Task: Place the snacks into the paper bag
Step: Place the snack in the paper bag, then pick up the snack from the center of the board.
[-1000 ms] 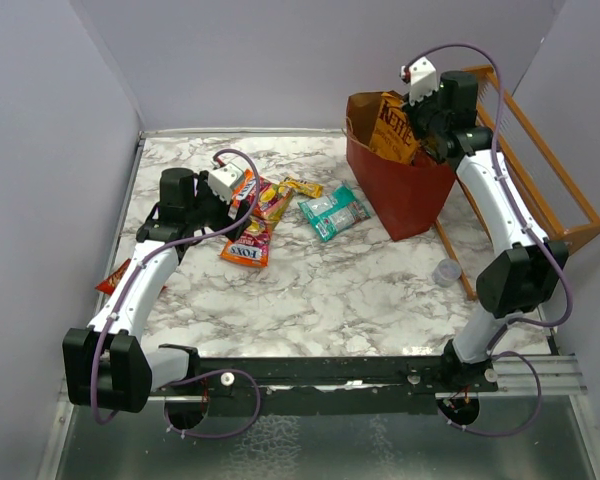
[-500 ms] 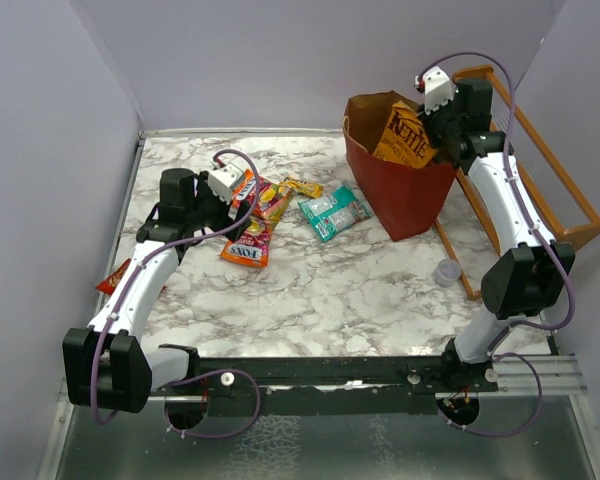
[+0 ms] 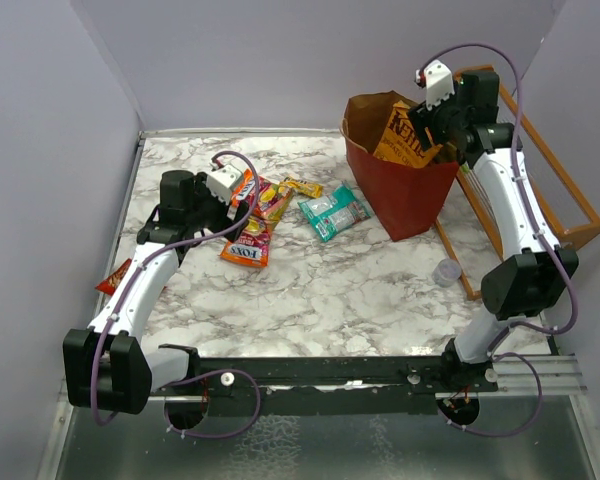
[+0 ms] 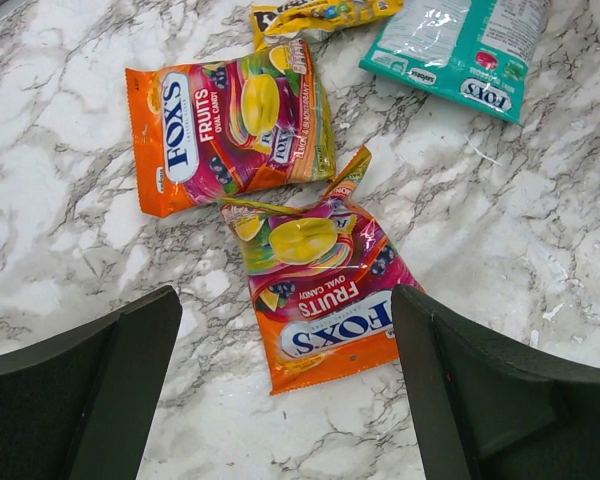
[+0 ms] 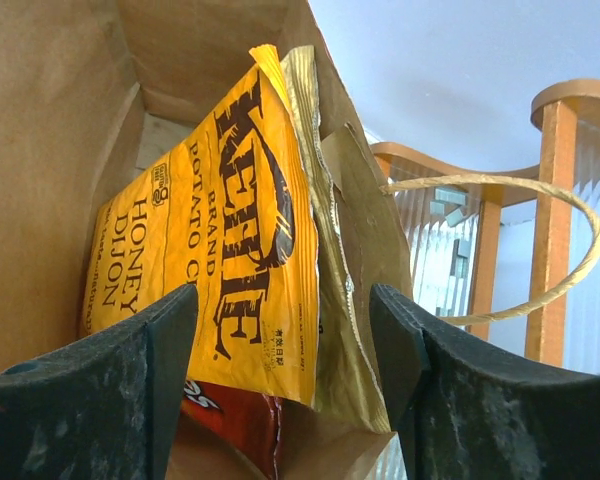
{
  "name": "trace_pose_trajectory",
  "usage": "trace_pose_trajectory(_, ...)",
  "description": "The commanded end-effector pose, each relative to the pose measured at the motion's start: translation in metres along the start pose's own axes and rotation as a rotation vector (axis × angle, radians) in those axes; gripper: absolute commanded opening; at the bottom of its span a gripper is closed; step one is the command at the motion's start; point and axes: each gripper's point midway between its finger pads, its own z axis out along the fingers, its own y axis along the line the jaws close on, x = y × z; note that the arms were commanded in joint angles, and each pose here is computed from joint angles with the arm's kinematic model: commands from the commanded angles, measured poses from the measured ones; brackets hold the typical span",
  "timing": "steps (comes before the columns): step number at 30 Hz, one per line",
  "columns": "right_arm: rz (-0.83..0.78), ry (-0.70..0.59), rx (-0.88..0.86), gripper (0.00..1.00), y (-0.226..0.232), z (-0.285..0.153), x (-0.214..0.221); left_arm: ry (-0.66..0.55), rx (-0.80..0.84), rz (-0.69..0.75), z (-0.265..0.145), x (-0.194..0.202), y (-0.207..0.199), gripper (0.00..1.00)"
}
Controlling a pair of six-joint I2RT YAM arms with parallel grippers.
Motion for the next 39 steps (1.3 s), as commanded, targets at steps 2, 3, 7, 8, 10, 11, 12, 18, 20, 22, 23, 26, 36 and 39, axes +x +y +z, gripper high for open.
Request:
trace_pose_trajectory(2, 0.0, -0.056, -0.043, 0.75, 0.003, -0.033, -0.024, -0.009, -0.072, 0.001, -0.002, -0.003, 0.014, 0.89)
trace_pose_trajectory(3, 0.002, -0.064, -0.058, 0.77, 0.005, -0.037, -0.027, -0.005, -0.08, 0.0, -0.002, -0.003, 0.016, 0.89)
trace_pose_trajectory(7, 0.013, -0.111, -0.139, 0.85, 0.019, -0.057, -0.043, 0.018, -0.111, -0.018, 0.0, 0.001, 0.022, 0.89)
trace_pose_trajectory(8, 0.018, -0.125, -0.164, 0.86, 0.024, -0.062, -0.047, 0.024, -0.123, -0.033, 0.0, 0.002, 0.024, 0.89)
trace_pose_trajectory(10, 0.024, -0.155, -0.221, 0.86, 0.035, -0.073, -0.054, 0.036, -0.127, -0.053, 0.002, 0.003, 0.026, 0.89)
trace_pose_trajectory(11, 0.029, -0.167, -0.252, 0.86, 0.042, -0.077, -0.056, 0.042, -0.128, -0.065, 0.002, 0.003, 0.027, 0.89)
trace_pose_trajectory(12, 0.031, -0.181, -0.284, 0.86, 0.049, -0.083, -0.058, 0.048, -0.128, -0.075, 0.002, 0.004, 0.029, 0.89)
trace_pose_trajectory(18, 0.028, -0.232, -0.472, 0.85, 0.093, -0.108, -0.065, 0.069, -0.163, -0.142, -0.002, 0.007, 0.045, 0.89)
trace_pose_trajectory(20, 0.015, -0.235, -0.516, 0.85, 0.108, -0.113, -0.065, 0.073, -0.183, -0.154, -0.005, 0.007, 0.053, 0.89)
trace_pose_trajectory(22, -0.004, -0.235, -0.563, 0.84, 0.125, -0.118, -0.063, 0.086, -0.21, -0.17, -0.007, 0.01, 0.062, 0.89)
trace_pose_trajectory(23, -0.018, -0.234, -0.583, 0.84, 0.134, -0.12, -0.062, 0.095, -0.22, -0.182, -0.008, 0.013, 0.065, 0.89)
trace_pose_trajectory(26, -0.056, -0.229, -0.644, 0.83, 0.161, -0.124, -0.054, 0.108, -0.217, -0.221, -0.006, 0.017, 0.071, 0.89)
trace_pose_trajectory(36, -0.065, -0.268, -0.833, 0.81, 0.216, -0.141, -0.032, 0.134, -0.114, -0.323, 0.023, 0.015, 0.078, 0.87)
trace_pose_trajectory(39, -0.072, -0.267, -0.848, 0.81, 0.22, -0.144, -0.026, 0.143, -0.07, -0.35, 0.037, 0.014, 0.081, 0.86)
